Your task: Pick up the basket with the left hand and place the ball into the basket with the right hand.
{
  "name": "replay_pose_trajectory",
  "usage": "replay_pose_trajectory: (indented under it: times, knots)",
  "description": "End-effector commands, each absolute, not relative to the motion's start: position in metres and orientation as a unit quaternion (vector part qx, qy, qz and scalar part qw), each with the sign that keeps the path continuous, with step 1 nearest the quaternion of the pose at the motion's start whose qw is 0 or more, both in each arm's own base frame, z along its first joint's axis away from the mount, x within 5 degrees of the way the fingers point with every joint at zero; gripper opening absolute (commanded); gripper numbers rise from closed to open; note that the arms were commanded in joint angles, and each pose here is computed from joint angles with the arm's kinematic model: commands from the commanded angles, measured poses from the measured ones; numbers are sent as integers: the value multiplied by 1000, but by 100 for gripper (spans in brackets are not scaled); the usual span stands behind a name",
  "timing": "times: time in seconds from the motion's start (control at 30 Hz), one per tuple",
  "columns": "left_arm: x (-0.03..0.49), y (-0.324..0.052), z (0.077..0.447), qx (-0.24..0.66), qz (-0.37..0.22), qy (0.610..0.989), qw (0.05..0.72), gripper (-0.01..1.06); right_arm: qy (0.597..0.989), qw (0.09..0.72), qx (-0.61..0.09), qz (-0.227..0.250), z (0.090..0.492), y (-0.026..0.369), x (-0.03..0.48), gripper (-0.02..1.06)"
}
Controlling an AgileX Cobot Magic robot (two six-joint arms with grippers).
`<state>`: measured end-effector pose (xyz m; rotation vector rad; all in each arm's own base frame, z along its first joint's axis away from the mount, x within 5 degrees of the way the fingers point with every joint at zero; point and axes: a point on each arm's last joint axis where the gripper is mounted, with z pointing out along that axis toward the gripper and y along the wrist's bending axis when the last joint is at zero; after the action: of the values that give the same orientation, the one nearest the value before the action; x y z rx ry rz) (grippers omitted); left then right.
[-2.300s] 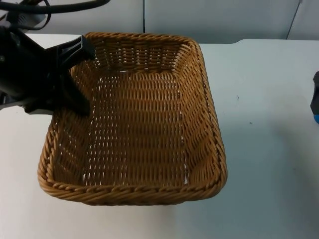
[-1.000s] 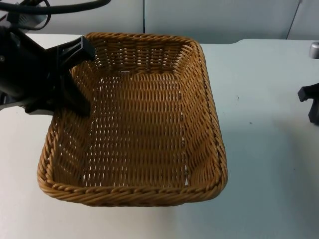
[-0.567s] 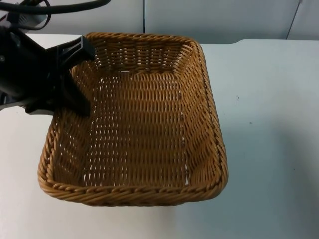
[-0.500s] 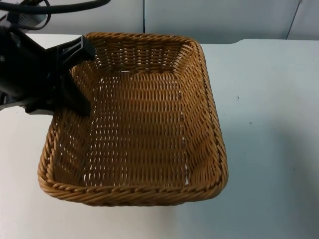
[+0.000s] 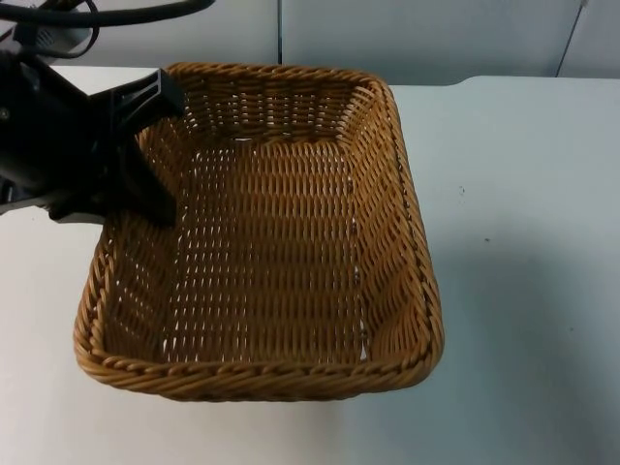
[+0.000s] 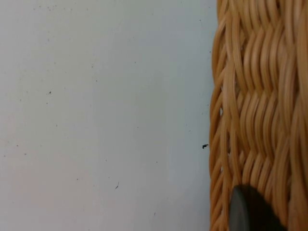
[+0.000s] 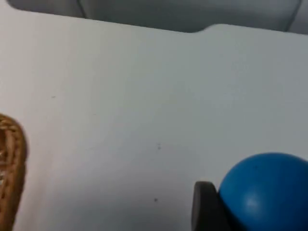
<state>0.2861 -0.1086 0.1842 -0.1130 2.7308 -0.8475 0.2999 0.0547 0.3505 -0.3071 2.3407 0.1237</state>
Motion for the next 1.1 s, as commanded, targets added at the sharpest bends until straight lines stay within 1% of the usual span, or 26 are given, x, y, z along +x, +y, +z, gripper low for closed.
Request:
replay_pose_trajectory:
  times: [0.0, 0.17, 0.2, 0.3, 0.4, 0.5, 0.53, 0.67, 0.73, 0.8, 0.87, 1.0, 1.07]
  knots:
    - [285, -110, 190, -46, -305, 940, 142, 0, 909, 385, -148, 60, 356, 71, 295, 0]
    - [285, -110, 190, -46, -305, 941, 142, 0, 890, 386, -226, 94, 357, 122, 280, 0]
    - [285, -110, 190, -46, -305, 941, 142, 0, 890, 386, -226, 94, 357, 122, 280, 0]
    - [285, -110, 190, -46, -304, 941, 143, 0, 877, 388, -260, 116, 357, 146, 269, 0]
    - [285, -110, 190, -46, -304, 941, 143, 0, 869, 386, -277, 135, 356, 162, 263, 0]
    - [285, -110, 190, -47, -305, 940, 143, 0, 867, 371, -296, 151, 346, 180, 261, 0]
    - [285, -110, 190, -47, -305, 940, 143, 0, 867, 371, -296, 151, 346, 180, 261, 0]
    - [285, -110, 190, -47, -305, 940, 143, 0, 869, 329, -331, 165, 320, 207, 264, 0]
    - [285, -110, 190, -47, -305, 940, 143, 0, 869, 319, -340, 167, 313, 213, 264, 0]
    - [285, -110, 190, -47, -305, 940, 143, 0, 872, 295, -354, 167, 291, 229, 268, 0]
    - [285, -110, 190, -47, -305, 940, 143, 0, 872, 289, -359, 166, 284, 235, 269, 0]
    - [285, -110, 189, -48, -305, 940, 142, 0, 876, 265, -370, 160, 254, 253, 274, 0]
    - [285, -110, 189, -48, -305, 940, 142, 0, 877, 260, -372, 159, 247, 256, 275, 0]
